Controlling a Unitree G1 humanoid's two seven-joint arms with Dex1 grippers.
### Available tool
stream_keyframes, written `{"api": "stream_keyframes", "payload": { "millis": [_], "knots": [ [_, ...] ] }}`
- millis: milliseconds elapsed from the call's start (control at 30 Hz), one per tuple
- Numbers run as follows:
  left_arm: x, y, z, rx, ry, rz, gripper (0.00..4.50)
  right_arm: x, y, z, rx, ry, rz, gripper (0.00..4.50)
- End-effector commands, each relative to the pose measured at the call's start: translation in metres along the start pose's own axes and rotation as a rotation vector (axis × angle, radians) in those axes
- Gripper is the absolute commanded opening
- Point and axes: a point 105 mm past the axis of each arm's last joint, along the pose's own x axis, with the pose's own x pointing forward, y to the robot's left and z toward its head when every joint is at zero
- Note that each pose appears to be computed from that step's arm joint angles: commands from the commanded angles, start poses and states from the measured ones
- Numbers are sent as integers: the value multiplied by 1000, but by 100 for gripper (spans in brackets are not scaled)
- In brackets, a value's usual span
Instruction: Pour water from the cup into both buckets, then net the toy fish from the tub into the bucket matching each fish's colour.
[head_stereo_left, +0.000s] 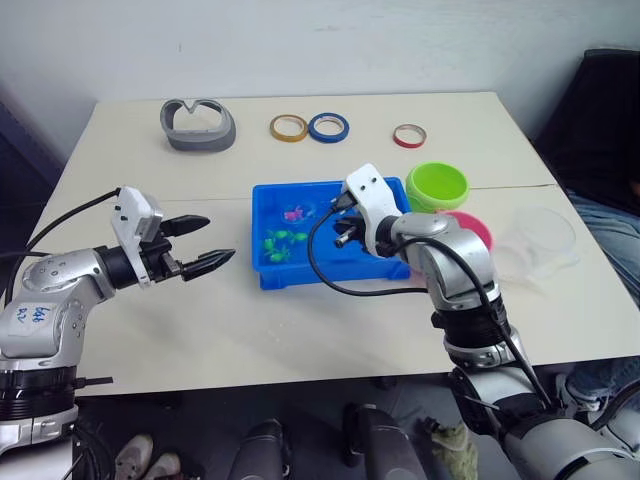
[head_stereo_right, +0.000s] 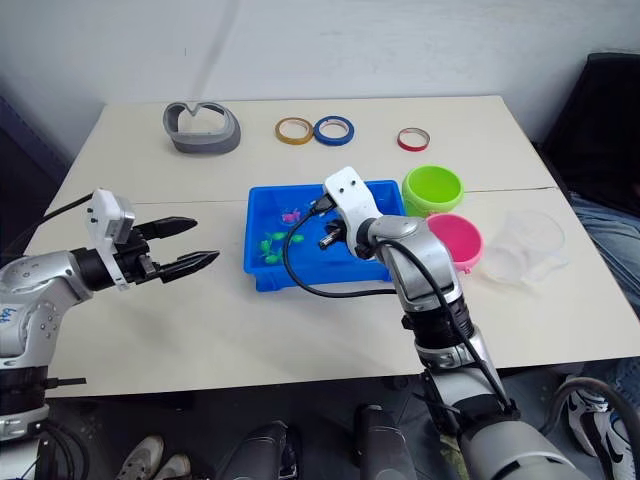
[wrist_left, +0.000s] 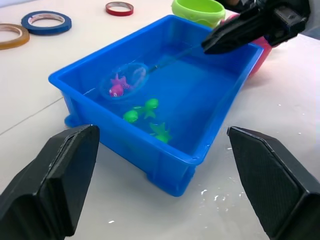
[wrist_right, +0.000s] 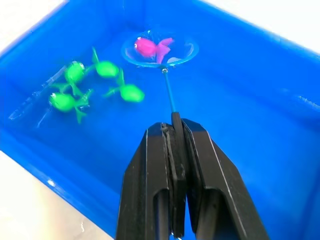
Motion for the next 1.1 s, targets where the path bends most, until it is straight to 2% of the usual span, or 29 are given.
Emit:
{"api": "stream_keyframes", "payload": {
  "millis": [33, 200, 500, 700, 967, 1100],
  "knots": [
    [-4, -8, 17, 22, -77, -4, 447, -18, 5, 8, -43, -56, 33, 0],
    [-1, -22, 22, -5, -114, -48, 447, -40, 3, 8, -75, -89, 43, 0],
    [4, -19, 23, 29, -119, -45, 447, -70, -8, 4, -102, -104, 17, 0],
    [13, -19, 27, 63, -124, -87, 447, -98, -22, 2, -148, -142, -54, 0],
    [45, -17, 43, 114, -163, -232, 447, -157, -48, 1, -212, -151, -188, 0],
    [66, -19, 45, 118, -185, -299, 447, -192, -62, -6, -243, -120, -330, 0]
  ]
}}
